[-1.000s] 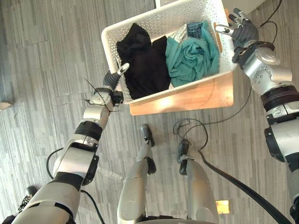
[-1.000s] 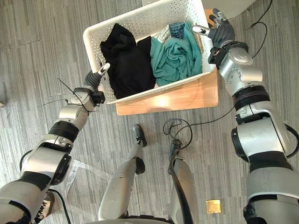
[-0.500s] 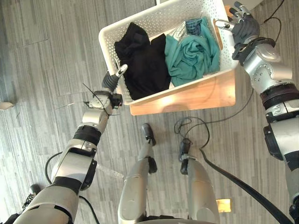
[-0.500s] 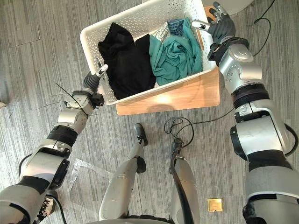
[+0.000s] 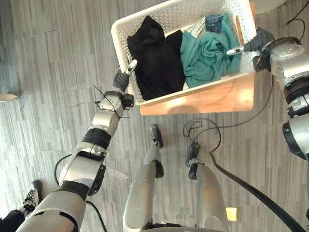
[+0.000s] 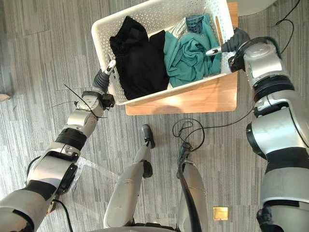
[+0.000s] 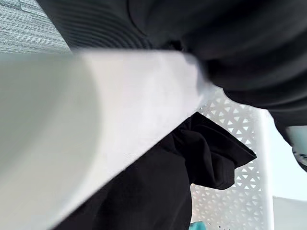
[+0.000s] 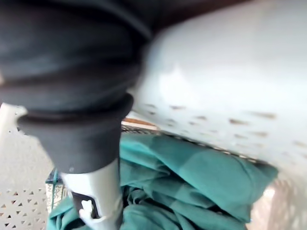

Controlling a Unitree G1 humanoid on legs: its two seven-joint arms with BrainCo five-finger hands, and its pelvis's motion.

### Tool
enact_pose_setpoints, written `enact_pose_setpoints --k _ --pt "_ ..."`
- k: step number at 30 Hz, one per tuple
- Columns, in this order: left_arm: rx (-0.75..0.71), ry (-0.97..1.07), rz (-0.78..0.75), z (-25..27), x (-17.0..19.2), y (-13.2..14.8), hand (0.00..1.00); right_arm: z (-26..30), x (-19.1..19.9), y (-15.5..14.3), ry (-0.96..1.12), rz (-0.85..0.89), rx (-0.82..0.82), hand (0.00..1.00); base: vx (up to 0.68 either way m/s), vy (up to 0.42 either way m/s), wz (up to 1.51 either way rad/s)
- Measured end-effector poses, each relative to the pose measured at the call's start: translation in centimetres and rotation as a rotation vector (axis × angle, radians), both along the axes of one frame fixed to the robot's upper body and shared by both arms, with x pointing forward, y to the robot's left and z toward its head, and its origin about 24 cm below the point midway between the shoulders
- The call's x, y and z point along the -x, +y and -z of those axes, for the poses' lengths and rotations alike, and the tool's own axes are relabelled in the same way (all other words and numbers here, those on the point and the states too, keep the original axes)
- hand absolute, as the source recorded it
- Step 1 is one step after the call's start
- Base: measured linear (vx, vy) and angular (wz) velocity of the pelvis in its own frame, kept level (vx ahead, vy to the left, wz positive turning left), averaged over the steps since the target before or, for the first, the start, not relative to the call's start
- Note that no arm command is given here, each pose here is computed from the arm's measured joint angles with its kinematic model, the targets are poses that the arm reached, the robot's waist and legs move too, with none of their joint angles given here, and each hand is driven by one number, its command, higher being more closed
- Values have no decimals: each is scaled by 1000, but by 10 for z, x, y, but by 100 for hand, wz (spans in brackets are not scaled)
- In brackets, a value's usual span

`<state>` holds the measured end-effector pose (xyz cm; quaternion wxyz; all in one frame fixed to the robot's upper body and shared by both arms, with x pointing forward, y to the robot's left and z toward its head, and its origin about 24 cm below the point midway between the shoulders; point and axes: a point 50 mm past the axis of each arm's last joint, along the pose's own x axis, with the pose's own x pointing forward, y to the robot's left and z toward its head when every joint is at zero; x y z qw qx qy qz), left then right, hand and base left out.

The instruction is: Pick up the laundry basket with both hands and put the clothes into the washing machine.

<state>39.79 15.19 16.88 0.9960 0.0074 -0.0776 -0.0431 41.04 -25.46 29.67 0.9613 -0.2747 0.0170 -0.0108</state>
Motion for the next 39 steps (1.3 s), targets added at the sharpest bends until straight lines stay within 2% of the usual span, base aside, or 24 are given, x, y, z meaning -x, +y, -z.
enact_pose_setpoints --k 1,2,3,7,11,15,19,23,29,33,37,39 --pt "6 -4 7 0 0 -3 0 -1 1 -3 1 6 -6 100 9 11 10" --pt "9 -5 10 0 0 -4 0 -1 1 -4 3 11 -10 100 23 16 7" --pt "13 -5 13 0 1 -6 100 -1 2 -6 7 13 -36 100 27 14 4" --pt "32 -8 0 1 2 -4 100 0 3 -8 -6 14 -121 100 36 -3 5" --pt "29 -12 -17 1 4 -1 100 -1 4 -16 -56 94 -125 100 40 -18 12" --pt "-82 -80 -39 -4 16 6 100 -2 6 -22 -163 185 -140 100 32 -4 3" --pt "-142 -120 -68 -12 17 13 100 7 3 -13 -190 172 -225 100 16 3 -7" --pt "-216 -151 -135 -21 18 30 100 14 2 9 -246 106 -334 100 10 -16 -14" --pt "-358 -164 -218 -20 26 53 100 8 27 33 -418 -20 -366 100 13 -42 -9" --pt "-419 -150 -209 -10 34 57 100 16 55 32 -494 -105 -378 100 4 -43 -21" --pt "-435 -124 -173 6 44 57 100 56 80 21 -456 -109 -446 100 1 -46 -16" --pt "-445 -116 -139 19 59 55 100 95 93 15 -380 -69 -514 100 15 -68 -25"
